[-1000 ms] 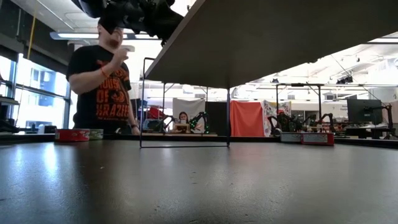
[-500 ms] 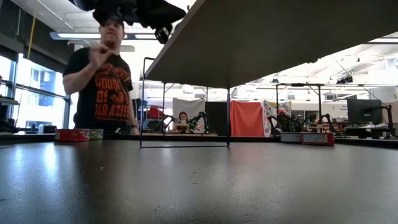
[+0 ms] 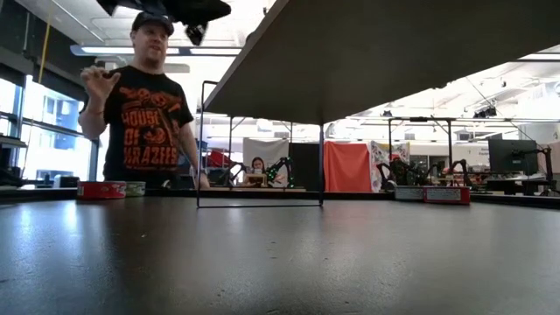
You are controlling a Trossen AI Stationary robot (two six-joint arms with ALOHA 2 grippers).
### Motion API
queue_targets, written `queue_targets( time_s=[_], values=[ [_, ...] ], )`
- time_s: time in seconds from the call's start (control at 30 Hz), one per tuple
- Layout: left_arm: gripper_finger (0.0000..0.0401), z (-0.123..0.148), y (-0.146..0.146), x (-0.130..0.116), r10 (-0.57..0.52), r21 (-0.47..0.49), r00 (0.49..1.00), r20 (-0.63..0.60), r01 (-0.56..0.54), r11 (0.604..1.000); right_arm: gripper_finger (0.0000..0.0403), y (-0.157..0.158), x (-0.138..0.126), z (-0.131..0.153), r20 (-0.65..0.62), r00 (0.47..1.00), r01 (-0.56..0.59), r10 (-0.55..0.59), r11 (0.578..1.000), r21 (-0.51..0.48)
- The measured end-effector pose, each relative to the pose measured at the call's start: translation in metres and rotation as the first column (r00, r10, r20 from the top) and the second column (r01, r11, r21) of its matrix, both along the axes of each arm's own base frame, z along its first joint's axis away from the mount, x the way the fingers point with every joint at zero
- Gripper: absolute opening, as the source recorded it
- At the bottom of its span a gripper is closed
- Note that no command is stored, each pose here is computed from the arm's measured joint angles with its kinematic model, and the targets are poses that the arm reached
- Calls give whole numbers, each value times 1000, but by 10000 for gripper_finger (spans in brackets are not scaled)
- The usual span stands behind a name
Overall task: Stack canned seafood by type on shelf
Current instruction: Put the red tuna can on the shelf
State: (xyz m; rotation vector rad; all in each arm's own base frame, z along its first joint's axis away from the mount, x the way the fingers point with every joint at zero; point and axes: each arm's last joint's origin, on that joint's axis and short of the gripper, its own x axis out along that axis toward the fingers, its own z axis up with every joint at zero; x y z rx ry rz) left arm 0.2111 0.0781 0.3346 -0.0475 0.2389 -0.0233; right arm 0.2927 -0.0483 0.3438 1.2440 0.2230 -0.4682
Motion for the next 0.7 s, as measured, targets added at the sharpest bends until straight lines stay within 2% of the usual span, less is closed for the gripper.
queue_targets(
  time_s=[0.1, 0.2, 0.27, 0.4, 0.53, 0.63, 0.7],
  values=[
    [0, 5, 11, -13, 239, -23, 971, 1, -238, 971, 334, -2, 0, 1, 2, 999, 41, -41, 999, -25],
    [0, 0, 22, -22, 382, -149, 921, -76, -389, 909, 334, -2, 0, 1, -5, 999, 37, -37, 997, -65],
    [0, -9, 25, -27, 414, -224, 893, -177, -446, 867, 334, -2, 0, 1, -11, 1000, 20, -21, 995, -100],
    [0, -27, 26, -31, 408, -253, 840, -358, -508, 824, 334, -1, -1, -1, -54, 998, -36, 27, 986, -162],
    [0, -29, 26, -31, 412, -267, 830, -377, -523, 809, 334, -6, -3, -4, -105, 990, -109, 90, 977, -185],
    [0, -27, 26, -30, 420, -283, 835, -356, -525, 803, 334, -18, -7, -8, -138, 986, -112, 90, 981, -161],
    [0, -25, 26, -31, 428, -296, 837, -341, -528, 796, 334, -28, -13, -13, -203, 976, -107, 77, 984, -140]
  ],
)
